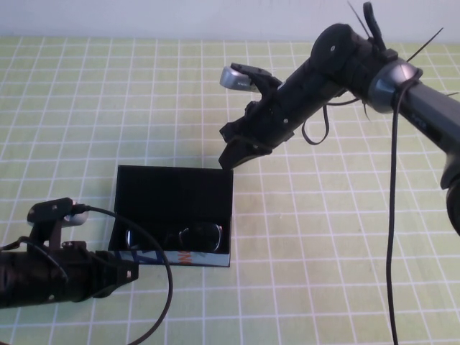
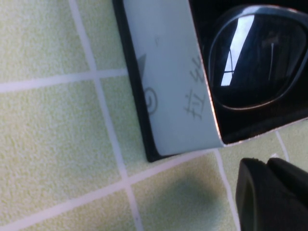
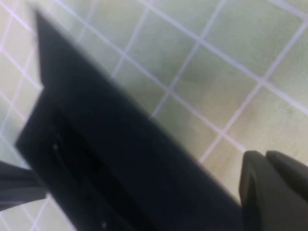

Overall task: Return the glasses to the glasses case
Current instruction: Close the glasses case

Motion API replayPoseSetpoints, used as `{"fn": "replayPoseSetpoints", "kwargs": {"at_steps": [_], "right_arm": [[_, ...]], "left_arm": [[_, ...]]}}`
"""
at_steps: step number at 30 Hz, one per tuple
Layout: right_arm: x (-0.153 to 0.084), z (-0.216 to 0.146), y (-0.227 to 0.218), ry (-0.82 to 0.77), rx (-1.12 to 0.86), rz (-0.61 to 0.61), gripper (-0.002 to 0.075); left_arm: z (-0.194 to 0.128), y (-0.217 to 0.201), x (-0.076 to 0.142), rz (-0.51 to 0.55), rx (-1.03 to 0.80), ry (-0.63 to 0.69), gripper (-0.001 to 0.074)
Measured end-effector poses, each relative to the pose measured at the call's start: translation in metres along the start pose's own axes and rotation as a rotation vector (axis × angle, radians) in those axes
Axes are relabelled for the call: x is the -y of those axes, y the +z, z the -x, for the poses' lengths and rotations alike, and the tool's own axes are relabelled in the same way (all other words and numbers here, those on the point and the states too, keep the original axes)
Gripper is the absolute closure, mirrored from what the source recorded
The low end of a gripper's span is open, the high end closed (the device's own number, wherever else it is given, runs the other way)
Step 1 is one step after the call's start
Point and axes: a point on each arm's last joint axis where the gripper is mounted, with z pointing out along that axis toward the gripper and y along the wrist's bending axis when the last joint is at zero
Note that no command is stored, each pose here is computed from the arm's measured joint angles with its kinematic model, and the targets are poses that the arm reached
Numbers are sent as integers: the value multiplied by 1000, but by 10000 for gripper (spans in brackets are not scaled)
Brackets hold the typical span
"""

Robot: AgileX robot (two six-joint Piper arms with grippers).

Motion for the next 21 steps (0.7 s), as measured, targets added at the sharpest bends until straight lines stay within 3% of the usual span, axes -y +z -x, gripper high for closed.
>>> {"fn": "replayPoseSetpoints", "kwargs": {"at_steps": [12, 21], "right_arm": [[-19, -16, 5, -15, -61, 20, 737], [-54, -35, -11, -71, -87, 46, 737]], "left_arm": [[0, 0, 0, 3, 0, 2, 737], [0, 0, 0, -3, 2, 3, 737]]}}
